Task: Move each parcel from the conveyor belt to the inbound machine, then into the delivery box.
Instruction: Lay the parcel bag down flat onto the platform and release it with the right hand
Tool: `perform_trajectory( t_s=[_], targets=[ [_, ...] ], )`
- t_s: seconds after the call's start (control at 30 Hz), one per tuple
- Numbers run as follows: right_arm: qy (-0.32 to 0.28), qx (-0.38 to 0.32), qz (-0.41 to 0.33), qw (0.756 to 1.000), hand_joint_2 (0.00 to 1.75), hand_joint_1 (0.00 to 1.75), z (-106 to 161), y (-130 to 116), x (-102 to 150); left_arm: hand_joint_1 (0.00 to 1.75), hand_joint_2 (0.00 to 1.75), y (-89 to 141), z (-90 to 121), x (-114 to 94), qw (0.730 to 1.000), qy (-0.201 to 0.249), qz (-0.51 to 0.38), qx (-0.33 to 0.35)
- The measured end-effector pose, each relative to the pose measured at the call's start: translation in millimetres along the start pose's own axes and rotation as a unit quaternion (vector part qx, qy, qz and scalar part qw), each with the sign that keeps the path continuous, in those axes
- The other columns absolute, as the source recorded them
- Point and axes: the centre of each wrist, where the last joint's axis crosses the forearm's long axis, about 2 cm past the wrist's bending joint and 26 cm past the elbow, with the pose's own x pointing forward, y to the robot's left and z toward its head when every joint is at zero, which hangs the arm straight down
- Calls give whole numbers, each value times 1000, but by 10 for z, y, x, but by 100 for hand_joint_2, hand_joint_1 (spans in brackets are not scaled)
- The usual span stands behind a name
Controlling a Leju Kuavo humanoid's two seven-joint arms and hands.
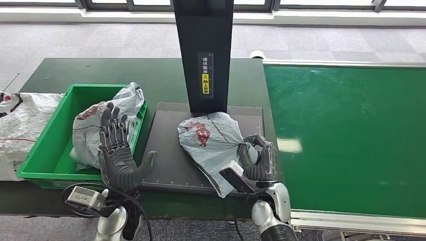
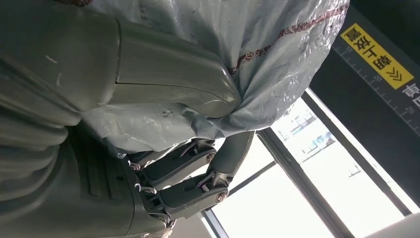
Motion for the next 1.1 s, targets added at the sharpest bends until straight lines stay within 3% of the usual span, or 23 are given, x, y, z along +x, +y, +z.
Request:
perform_trajectory(
  t_s=[0.07,0.1,0.13,0.2,0.23,0.27,0.47,1.1],
  targets=[
    [4,5,-4,1000,175,175,0,21,-11,0,175,0,-1,0,1000,0,0,0],
    [6,7,-5,1000,175,163,2,33,-20,0,175,0,-2,0,1000,0,0,1],
    [8,8,-6,1000,175,129,6,43,-30,0,175,0,-3,0,1000,0,1,1],
    [14,13,-8,1000,175,41,21,63,-54,0,175,0,-6,-1,1000,-1,0,1],
    [19,17,-10,1000,175,10,33,72,-66,0,175,0,-7,0,1000,-1,-1,2],
    [25,22,-13,999,175,0,47,82,-81,0,175,-4,-8,1,1000,-1,-2,1],
    [51,29,-24,998,175,0,138,99,-184,0,175,-29,-18,10,1000,-4,-7,-1],
    [45,-3,-25,999,175,0,233,86,-228,0,175,-31,-13,3,1000,-3,-5,1]
  ],
)
